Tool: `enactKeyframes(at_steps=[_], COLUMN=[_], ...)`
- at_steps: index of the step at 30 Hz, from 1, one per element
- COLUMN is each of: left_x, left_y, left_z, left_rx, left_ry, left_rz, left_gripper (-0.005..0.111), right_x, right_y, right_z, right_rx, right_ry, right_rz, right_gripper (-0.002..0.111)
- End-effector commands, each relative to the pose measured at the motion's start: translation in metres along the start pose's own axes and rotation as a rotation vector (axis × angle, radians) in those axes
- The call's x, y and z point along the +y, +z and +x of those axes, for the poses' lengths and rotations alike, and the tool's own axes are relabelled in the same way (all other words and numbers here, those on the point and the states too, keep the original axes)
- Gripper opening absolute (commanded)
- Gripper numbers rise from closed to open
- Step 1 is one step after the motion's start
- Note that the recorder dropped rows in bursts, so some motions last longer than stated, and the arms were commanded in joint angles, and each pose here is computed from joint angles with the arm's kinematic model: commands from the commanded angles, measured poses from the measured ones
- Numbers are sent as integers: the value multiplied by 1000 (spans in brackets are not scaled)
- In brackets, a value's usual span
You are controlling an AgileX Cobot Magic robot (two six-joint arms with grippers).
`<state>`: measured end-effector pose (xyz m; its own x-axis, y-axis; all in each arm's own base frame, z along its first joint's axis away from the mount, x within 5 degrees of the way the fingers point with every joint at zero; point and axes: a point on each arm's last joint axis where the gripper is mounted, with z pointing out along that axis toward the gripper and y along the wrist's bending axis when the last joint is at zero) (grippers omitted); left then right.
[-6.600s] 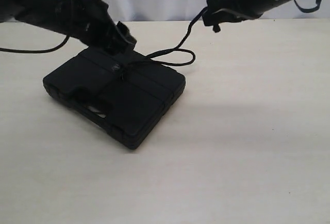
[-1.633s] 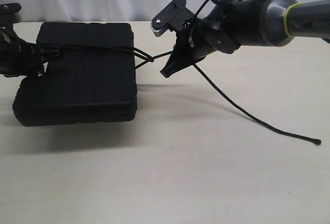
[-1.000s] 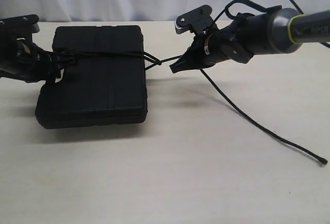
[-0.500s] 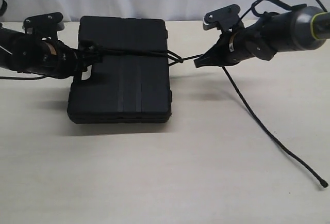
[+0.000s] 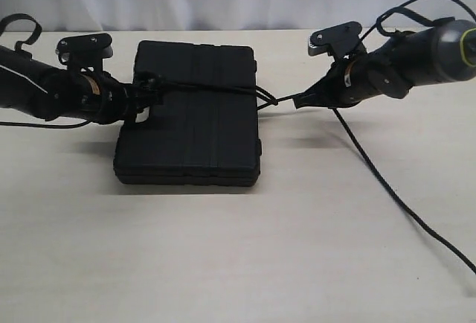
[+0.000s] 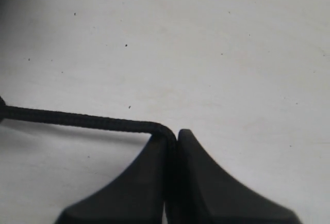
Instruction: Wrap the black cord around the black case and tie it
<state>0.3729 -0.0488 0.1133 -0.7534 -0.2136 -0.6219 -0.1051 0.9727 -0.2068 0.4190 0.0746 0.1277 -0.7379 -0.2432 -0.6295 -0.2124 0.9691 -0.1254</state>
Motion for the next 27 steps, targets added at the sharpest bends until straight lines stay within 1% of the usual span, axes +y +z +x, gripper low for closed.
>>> enactKeyframes(at_steps=[1,2,5,9,10,11,13,15,18,20,21,22,24,25,26,27], left_x=[12,12,10,8,7,5,4,4,4,4,5,6,7,9,10,12], left_y=[-3,-3,-8,-25,-31,-37,-48,-59,-76,-90,-97,-105,-118,-124,-131,-137], left_z=[-4,-4,-9,-22,-25,-29,-34,-38,-44,-52,-55,-58,-64,-65,-65,-64], left_rx=[12,6,-13,-61,-72,-82,-92,-94,-100,-89,-71,-46,11,51,93,138], left_ry=[18,18,18,30,55,88,131,163,211,221,215,209,196,189,185,195], left_rz=[-29,-26,-20,-11,-9,-10,-16,-29,-53,-87,-110,-138,-194,-227,-258,-280], left_gripper=[47,51,55,55,55,55,55,55,55,54,53,48,36,28,19,10], right_x=[-28,-28,-28,-27,-27,-25,-25,-25,-27,-33,-36,-40,-47,-50,-51,-50], right_y=[-3,-3,-2,-2,-2,-2,-2,-2,-10,-25,-34,-45,-71,-85,-98,-110], right_z=[10,10,9,8,7,6,6,7,6,1,-2,-7,-16,-19,-21,-21], right_rx=[94,94,90,71,63,60,52,64,104,137,167,187,215,234,256,285], right_ry=[58,58,58,58,57,54,54,92,137,140,146,148,140,129,107,80], right_rz=[86,86,84,74,70,66,62,60,83,123,152,180,228,245,245,229], right_gripper=[4,4,4,5,5,8,17,31,57,67,69,69,69,66,59,48])
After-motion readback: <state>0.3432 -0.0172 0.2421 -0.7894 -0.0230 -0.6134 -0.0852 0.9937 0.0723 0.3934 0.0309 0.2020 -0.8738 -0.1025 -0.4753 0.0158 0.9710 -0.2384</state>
